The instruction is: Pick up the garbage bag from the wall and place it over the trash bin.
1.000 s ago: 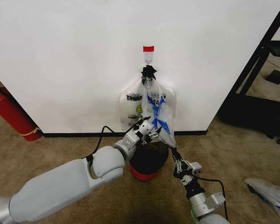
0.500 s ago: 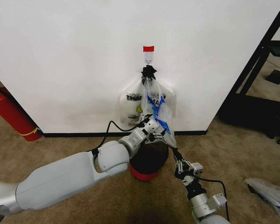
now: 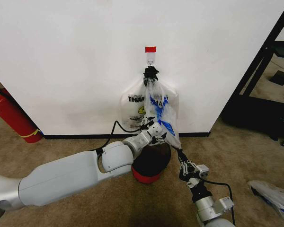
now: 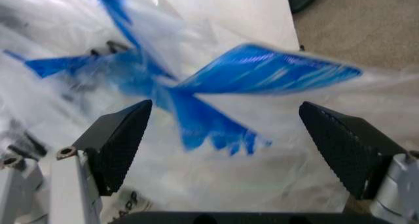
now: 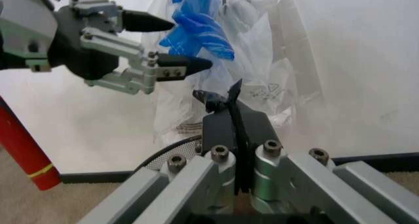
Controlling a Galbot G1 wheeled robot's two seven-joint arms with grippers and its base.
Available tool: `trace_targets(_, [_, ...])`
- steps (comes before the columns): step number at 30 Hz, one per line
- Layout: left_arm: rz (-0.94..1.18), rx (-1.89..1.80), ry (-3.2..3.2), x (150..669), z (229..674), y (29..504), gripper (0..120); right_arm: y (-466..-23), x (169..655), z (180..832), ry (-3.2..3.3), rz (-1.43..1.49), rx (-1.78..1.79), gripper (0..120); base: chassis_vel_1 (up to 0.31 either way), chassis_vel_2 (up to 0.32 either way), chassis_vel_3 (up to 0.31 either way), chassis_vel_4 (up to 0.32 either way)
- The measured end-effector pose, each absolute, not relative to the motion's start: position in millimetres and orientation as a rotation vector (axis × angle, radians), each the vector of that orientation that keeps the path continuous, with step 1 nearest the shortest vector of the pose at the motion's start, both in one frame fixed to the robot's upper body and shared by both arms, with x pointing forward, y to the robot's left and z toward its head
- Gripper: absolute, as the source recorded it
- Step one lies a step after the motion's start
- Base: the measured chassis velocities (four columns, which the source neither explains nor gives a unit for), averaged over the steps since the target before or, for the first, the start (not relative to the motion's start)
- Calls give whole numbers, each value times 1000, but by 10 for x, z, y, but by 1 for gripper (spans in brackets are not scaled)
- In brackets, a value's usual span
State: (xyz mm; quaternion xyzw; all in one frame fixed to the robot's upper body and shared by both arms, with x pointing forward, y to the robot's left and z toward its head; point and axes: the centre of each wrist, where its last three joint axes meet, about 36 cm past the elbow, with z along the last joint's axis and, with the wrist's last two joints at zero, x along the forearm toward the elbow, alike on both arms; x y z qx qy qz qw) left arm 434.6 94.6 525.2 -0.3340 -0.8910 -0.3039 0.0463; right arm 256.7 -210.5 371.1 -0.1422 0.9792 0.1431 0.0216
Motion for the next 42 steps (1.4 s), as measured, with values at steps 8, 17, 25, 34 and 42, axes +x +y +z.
trace_targets(8, [-975,-961,-2605,4288,5460,809,79,-2096,2524,3695,3042,458,-445,0,0,0,0,0])
trace_targets(17, [-1030,-894,-2567,4406,5509,762,65,-2093,2501,3695,3034,471,-445,0,0,0,0,0])
trace_targets(25, [-1012,-876,-2576,4479,5564,700,61,-2065,2484,3681,3034,478,-455,0,0,0,0,0])
trace_targets(34, [-964,-857,-2564,4547,5595,666,25,-2061,2499,3713,3022,485,-457,0,0,0,0,0])
trace_targets(42, [-955,-828,-2560,4599,5631,713,0,-2073,2496,3719,3017,481,-452,0,0,0,0,0])
